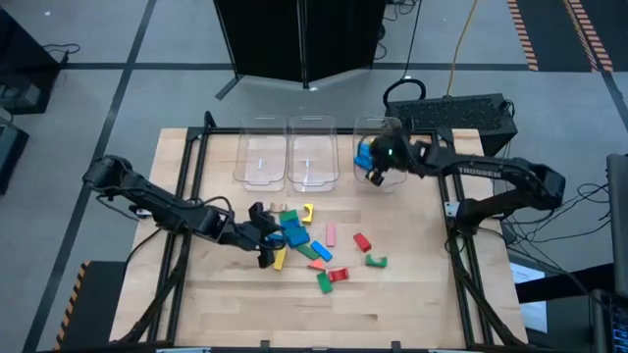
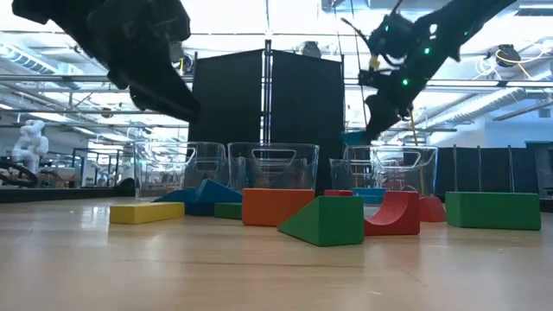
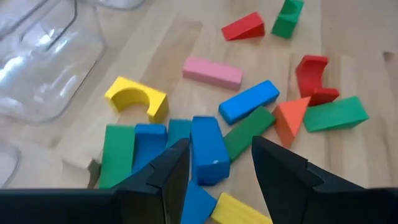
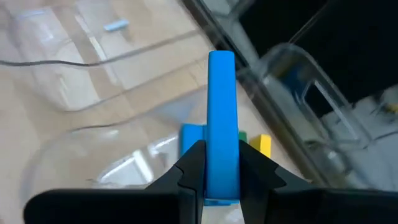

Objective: Sort blocks by size
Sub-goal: Put the blue rectangular block into the right transparent bin, then put the green rectangular block into the right transparent bin

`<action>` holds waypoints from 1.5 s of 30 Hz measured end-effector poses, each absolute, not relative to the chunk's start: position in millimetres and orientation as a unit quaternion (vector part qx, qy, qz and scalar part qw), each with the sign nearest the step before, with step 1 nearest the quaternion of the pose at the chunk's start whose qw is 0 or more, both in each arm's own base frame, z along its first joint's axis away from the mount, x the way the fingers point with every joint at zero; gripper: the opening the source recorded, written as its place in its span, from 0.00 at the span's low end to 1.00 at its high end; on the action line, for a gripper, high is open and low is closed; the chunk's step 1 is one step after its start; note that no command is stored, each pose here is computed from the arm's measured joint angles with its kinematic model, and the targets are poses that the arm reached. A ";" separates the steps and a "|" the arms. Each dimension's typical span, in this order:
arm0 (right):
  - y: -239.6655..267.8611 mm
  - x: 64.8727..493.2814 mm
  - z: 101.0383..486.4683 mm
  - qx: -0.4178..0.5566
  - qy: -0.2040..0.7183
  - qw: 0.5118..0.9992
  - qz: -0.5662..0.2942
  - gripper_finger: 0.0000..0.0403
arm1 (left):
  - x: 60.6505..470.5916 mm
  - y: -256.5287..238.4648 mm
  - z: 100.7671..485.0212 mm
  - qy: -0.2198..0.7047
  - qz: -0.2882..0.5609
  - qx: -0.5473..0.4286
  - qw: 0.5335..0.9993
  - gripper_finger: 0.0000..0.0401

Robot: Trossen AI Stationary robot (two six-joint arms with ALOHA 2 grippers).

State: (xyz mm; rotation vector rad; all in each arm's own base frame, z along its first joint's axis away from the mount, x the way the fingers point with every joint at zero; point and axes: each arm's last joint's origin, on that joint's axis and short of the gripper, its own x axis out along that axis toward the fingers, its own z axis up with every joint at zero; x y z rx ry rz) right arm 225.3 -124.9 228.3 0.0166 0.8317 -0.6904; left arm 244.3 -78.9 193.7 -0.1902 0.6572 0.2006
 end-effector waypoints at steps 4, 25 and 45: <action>-150.7 215.7 218.8 0.055 0.404 0.851 -0.331 0.14 | 242.0 -78.0 188.6 0.321 0.103 -0.097 0.937 0.44; -201.8 211.5 167.3 0.119 0.438 0.817 -0.354 0.14 | 247.0 -79.9 189.8 0.302 0.084 -0.066 0.947 0.44; -201.3 210.5 166.6 0.121 0.444 0.814 -0.353 0.26 | 254.8 -81.8 167.1 0.339 0.087 -0.035 0.936 0.44</action>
